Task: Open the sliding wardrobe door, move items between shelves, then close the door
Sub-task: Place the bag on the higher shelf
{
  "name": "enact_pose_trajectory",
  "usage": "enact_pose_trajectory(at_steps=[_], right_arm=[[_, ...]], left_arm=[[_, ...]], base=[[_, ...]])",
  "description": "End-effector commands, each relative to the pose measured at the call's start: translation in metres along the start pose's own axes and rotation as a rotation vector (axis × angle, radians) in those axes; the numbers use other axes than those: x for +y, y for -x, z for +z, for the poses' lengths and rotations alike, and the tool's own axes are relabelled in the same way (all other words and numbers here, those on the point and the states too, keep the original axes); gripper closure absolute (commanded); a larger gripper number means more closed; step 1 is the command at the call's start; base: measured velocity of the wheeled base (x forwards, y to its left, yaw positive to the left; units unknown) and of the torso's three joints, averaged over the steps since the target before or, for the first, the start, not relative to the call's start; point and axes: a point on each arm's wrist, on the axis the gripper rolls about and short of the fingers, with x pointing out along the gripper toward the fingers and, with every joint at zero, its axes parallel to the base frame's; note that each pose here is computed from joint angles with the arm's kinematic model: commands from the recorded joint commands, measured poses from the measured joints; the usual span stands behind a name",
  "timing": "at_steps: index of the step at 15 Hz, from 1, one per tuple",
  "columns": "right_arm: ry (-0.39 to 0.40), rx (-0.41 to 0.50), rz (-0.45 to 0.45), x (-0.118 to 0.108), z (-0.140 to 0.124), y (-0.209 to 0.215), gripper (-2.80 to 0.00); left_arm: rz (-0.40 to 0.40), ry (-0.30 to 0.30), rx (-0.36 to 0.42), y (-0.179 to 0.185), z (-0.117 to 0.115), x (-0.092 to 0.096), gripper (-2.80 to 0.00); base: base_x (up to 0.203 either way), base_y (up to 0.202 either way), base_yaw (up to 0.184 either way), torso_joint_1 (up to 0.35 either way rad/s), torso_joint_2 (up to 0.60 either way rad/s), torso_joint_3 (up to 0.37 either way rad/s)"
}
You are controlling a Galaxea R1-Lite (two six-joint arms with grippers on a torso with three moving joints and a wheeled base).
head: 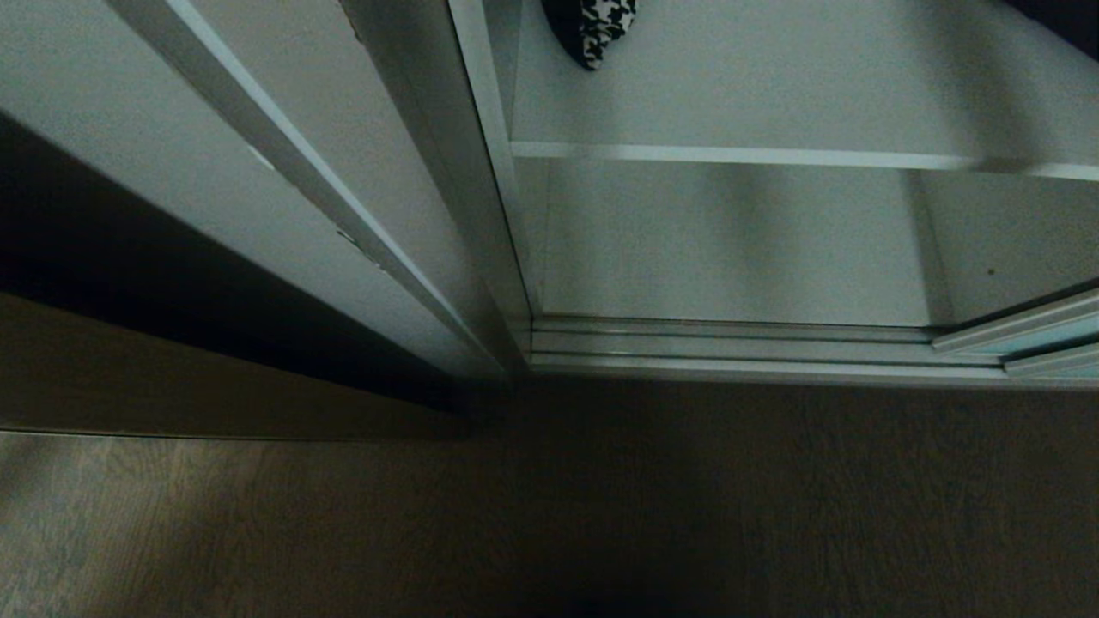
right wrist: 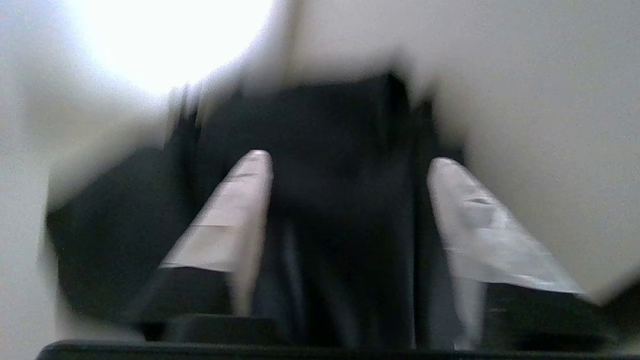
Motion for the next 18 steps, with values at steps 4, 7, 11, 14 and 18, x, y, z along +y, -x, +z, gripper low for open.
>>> enact_pose_trajectory(at_steps=[4, 7, 11, 14, 18], right_arm=[[0.221, 0.293, 0.261, -0.043, -0.030, 0.099, 0.00], [0.262, 0.384, 0.381, -0.085, -0.031, 0.165, 0.00], [0.318, 0.524, 0.461, -0.147, -0.048, 0.254, 0.00], [0.334, 0.580, 0.489, -0.178, -0.069, 0.300, 0.00], [0.315, 0.669, 0.586, -0.206, -0.104, 0.349, 0.00]], left_arm=[[0.000, 0.000, 0.001, 0.000, 0.000, 0.000, 0.00], [0.000, 0.000, 0.001, 0.000, 0.000, 0.000, 0.00], [0.000, 0.000, 0.001, 0.000, 0.000, 0.000, 0.00], [0.001, 0.000, 0.001, 0.000, 0.000, 0.000, 0.00], [0.000, 0.000, 0.001, 0.000, 0.000, 0.000, 0.00]], base=[[0.000, 0.000, 0.000, 0.000, 0.00, 0.000], [0.000, 0.000, 0.000, 0.000, 0.00, 0.000], [0.000, 0.000, 0.000, 0.000, 0.00, 0.000], [0.000, 0.000, 0.000, 0.000, 0.00, 0.000], [0.000, 0.000, 0.000, 0.000, 0.00, 0.000]])
